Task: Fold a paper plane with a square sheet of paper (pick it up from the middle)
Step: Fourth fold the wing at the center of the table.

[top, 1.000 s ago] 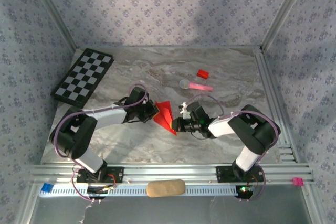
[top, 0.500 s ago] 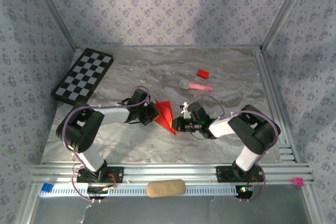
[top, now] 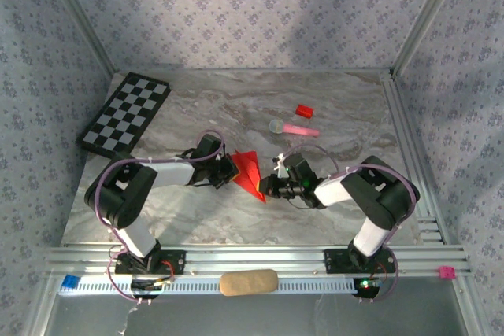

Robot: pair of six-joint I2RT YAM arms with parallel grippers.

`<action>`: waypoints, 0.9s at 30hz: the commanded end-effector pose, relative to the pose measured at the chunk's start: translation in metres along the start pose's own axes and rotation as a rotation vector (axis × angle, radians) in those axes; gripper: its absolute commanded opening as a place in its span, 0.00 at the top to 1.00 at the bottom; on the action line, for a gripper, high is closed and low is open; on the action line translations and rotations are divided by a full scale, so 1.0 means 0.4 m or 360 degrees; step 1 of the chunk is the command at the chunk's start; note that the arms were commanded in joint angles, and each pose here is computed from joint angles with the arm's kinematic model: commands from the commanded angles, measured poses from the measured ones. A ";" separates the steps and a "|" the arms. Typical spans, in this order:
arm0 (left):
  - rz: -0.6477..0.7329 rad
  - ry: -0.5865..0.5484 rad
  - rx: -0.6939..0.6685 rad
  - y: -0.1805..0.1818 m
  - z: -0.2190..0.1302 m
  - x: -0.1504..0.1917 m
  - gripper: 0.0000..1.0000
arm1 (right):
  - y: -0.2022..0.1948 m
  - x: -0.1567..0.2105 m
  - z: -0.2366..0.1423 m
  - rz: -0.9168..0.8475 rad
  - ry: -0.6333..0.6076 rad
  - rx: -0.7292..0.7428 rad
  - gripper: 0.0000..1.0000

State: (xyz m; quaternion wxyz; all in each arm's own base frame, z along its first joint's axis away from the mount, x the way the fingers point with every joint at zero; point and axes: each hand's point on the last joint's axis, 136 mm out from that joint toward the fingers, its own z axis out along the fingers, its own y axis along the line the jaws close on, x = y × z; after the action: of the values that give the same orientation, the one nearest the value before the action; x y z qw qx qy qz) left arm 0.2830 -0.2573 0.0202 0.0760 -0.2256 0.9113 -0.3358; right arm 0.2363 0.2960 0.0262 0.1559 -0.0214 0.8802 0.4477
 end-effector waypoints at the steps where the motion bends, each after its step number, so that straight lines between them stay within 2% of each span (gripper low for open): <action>1: -0.0019 0.0004 -0.0072 0.033 0.004 0.008 0.94 | -0.024 0.016 0.005 0.0073 0.0032 0.0003 1.00; 18: -0.0044 0.0010 -0.0182 0.084 0.015 0.013 0.98 | -0.031 0.009 -0.007 0.0142 0.0018 -0.0023 1.00; 27: 0.0019 0.0005 -0.0123 0.045 0.012 0.004 0.96 | -0.051 0.023 0.013 0.0209 0.0094 0.0000 1.00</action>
State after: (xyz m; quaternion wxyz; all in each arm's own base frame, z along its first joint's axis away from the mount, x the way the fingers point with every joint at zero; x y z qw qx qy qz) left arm 0.2832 -0.2570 0.0194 0.0773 -0.2246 0.9122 -0.3340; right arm 0.2371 0.2941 0.0259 0.1288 0.0037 0.8678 0.4798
